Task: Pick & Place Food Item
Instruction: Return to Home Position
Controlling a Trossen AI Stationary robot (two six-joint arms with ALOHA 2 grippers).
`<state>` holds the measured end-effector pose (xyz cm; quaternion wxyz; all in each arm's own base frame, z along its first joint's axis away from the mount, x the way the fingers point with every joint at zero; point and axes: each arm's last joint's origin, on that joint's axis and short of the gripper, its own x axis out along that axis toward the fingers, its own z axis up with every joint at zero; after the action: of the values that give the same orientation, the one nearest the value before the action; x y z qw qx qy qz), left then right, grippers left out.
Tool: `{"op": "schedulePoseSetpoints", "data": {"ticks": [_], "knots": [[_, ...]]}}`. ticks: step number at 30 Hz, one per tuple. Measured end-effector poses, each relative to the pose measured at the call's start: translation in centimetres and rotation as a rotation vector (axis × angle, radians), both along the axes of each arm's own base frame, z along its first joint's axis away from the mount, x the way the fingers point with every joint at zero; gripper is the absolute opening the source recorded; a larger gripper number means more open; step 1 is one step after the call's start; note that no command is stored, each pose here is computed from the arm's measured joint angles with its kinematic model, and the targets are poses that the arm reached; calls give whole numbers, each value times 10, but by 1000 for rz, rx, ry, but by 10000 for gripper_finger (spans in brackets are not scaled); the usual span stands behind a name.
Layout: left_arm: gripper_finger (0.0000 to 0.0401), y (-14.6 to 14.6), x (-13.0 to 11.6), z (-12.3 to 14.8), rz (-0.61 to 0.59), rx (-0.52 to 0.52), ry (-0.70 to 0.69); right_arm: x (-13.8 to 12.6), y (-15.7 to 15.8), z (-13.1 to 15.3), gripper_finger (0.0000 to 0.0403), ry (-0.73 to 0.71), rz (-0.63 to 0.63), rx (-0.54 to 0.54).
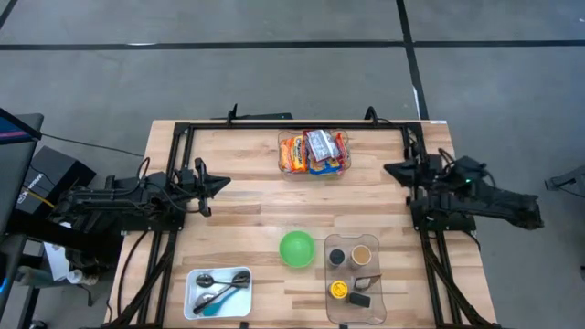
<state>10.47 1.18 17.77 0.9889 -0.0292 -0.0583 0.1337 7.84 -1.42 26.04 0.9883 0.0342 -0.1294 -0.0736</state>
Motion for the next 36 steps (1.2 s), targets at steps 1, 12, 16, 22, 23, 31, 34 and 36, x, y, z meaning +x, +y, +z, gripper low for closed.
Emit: {"op": "schedulePoseSetpoints", "data": {"ticks": [1, 12, 16, 22, 23, 31, 34, 36], "knots": [[7, 0, 0, 0, 0, 0, 0, 3, -1, -5, 0, 2, 0, 0], [7, 0, 0, 0, 0, 0, 1, 19, -4, -44, 0, 34, -2, 4], [7, 0, 0, 0, 0, 0, 1, 22, -4, -55, 0, 64, -3, 11], [7, 0, 0, 0, 0, 0, 2, 24, -5, -73, 0, 120, -6, 5], [7, 0, 0, 0, 0, 0, 2, 25, -5, -76, 0, 129, -6, 6], [7, 0, 0, 0, 0, 0, 2, 26, -5, -91, 0, 249, -9, -1], [7, 0, 0, 0, 0, 0, 2, 26, -5, -95, 0, 288, -13, -35], [7, 0, 0, 0, 0, 0, 2, 26, -5, -97, 0, 309, -13, -41]]}}
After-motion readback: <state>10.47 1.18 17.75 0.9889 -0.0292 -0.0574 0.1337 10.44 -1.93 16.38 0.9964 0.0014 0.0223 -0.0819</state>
